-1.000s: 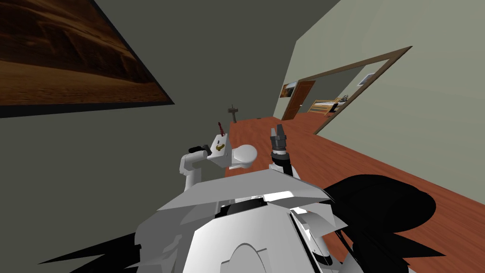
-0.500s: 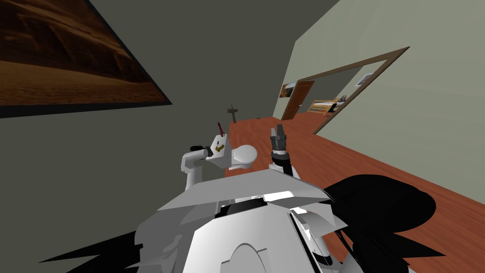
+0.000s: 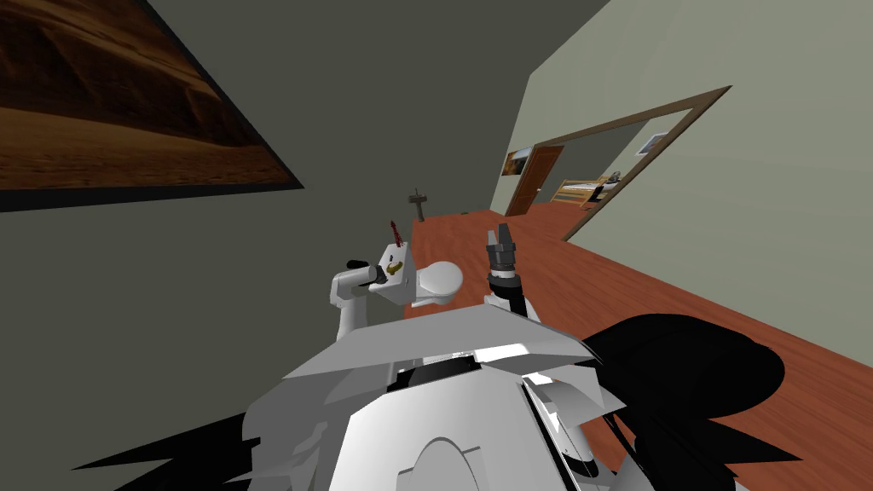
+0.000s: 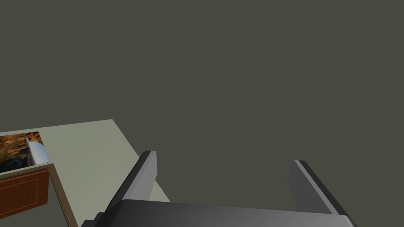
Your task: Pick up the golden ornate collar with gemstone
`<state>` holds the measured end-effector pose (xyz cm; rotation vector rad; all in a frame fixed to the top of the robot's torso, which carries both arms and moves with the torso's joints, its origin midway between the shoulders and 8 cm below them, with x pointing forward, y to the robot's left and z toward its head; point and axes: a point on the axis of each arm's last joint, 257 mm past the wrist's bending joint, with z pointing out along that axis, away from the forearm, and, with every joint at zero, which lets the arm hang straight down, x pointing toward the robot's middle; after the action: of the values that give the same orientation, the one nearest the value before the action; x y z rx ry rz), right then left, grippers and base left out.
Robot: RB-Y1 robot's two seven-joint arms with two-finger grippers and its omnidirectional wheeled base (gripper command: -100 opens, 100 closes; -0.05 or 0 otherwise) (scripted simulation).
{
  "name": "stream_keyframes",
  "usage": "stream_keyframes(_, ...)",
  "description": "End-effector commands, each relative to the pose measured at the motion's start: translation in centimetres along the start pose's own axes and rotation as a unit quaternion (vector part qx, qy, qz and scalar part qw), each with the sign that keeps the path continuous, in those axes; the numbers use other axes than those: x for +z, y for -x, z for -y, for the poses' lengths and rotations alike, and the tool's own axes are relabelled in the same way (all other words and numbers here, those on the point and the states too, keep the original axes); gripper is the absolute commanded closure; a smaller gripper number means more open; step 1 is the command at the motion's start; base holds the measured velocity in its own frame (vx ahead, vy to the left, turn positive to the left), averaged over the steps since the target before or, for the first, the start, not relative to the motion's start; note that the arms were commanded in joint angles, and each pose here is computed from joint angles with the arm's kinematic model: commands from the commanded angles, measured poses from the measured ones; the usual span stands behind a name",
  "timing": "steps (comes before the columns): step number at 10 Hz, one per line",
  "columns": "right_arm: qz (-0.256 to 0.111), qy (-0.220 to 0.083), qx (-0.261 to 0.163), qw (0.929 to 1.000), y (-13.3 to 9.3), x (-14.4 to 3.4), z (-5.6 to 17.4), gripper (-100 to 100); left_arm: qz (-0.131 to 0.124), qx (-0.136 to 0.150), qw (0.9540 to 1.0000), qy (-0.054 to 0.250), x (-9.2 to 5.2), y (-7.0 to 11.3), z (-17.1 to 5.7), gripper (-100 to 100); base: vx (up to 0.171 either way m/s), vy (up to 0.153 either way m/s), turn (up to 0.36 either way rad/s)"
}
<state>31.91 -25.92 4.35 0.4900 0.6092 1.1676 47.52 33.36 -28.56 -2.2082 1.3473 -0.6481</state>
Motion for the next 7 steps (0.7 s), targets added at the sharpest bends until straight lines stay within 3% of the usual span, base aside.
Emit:
stream_keyframes(1,0.000,0.000,0.000,1.0000,0.0,0.0,0.0,0,-0.001,-0.004,0.9997,0.025,0.0,-0.5,-1.1,-100,0.042,0.004,-0.023)
stream_keyframes(7,0.000,0.000,0.000,1.0000,0.0,0.0,0.0,0,-0.011,-0.012,0.9950,0.099,-0.3,-2.8,-4.2,-100,0.071,0.005,-0.032)
